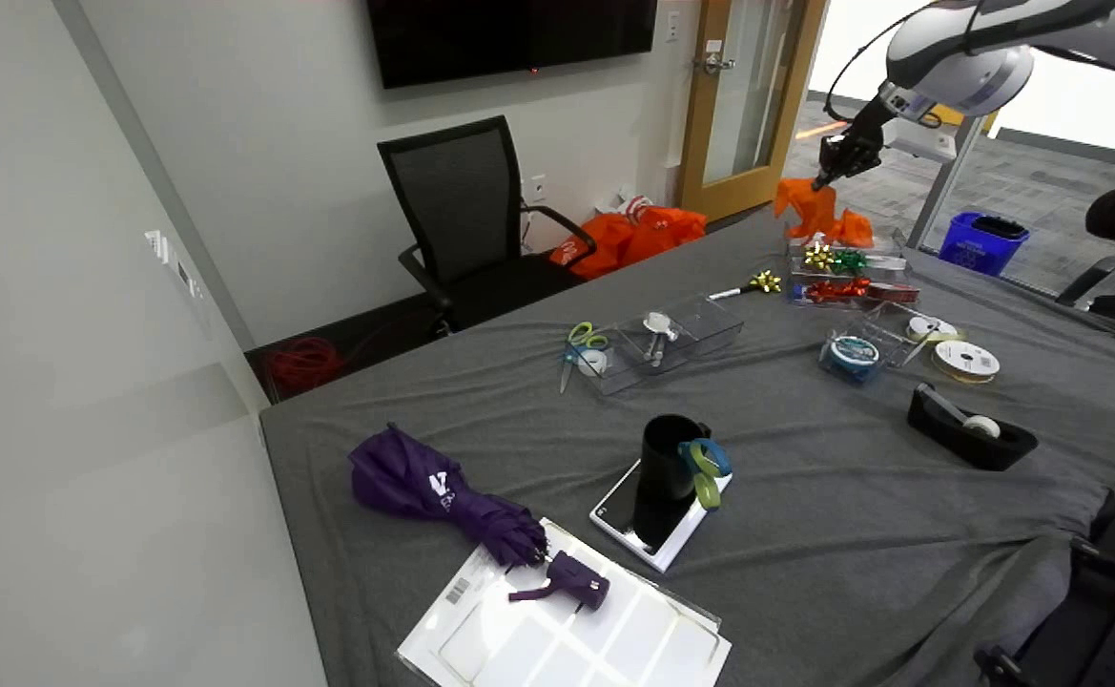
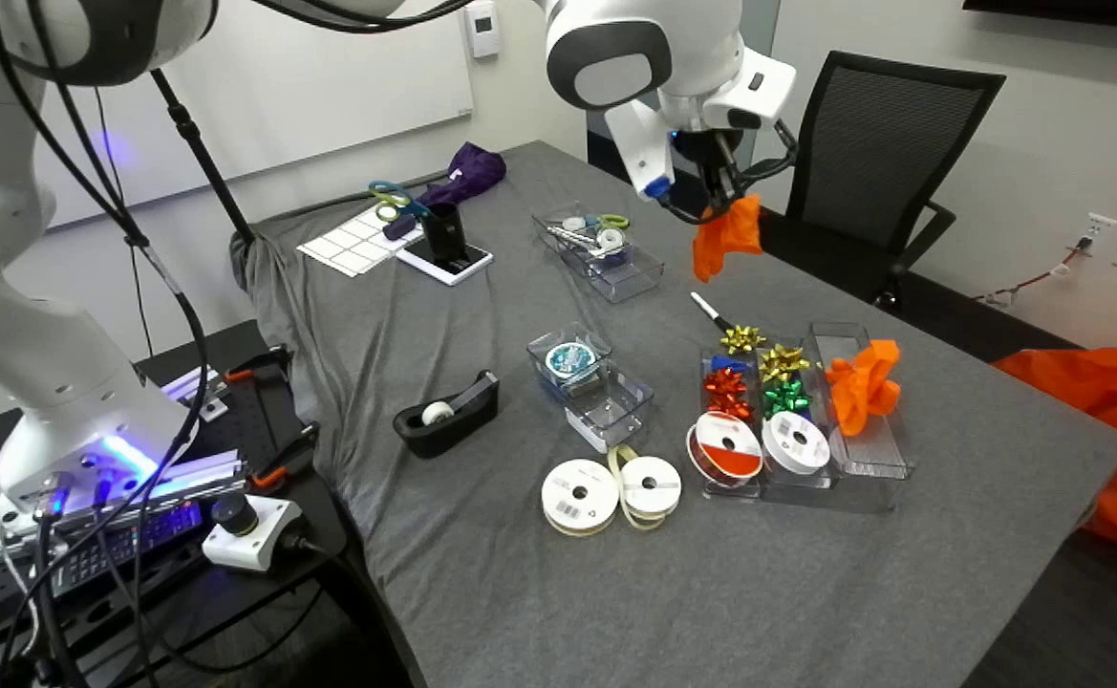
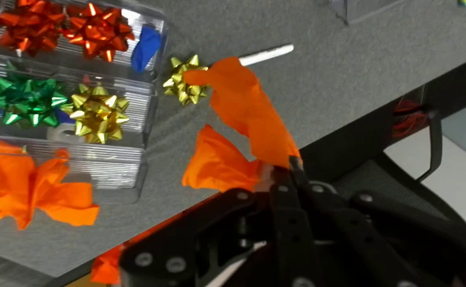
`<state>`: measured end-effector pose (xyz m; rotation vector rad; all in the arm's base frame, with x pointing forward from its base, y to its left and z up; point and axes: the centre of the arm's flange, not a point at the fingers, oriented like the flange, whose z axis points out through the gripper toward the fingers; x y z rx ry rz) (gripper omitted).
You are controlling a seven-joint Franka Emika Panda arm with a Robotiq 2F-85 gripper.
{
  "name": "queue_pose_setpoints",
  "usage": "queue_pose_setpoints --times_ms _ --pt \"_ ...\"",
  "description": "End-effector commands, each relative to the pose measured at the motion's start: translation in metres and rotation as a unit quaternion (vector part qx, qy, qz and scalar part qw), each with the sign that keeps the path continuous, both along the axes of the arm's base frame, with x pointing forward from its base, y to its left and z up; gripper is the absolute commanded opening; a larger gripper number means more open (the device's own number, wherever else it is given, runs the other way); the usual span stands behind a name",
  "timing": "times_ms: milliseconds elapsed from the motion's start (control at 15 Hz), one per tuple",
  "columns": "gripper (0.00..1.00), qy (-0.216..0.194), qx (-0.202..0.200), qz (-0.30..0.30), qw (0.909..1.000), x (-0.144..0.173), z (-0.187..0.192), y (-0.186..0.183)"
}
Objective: Remove the orange glove from the container on the left and put it in the container on the right.
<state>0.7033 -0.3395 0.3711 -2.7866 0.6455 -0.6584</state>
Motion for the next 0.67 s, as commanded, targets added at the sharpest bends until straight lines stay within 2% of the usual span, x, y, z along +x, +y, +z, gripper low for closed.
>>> queue_pose_setpoints --times_ms 0,200,333,467,533,600 --pt "0.0 -0.023 0.014 -0.062 0.9977 -0.014 0.001 -0.057" --pt "0.0 -0.017 -0.004 -0.095 0.9953 -0.034 -0.009 -0.1" --pt "0.0 -0.013 0.001 -0.114 0.9934 -0.045 -0.018 -0.12" --pt "0.0 -0.004 0.005 -0.125 0.9921 -0.053 -0.028 -0.134" --pt "0.0 0.0 0.001 -0.112 0.9937 -0.058 -0.023 -0.119" --pt "0.01 0.003 0.001 -0.115 0.9934 -0.06 -0.027 -0.123"
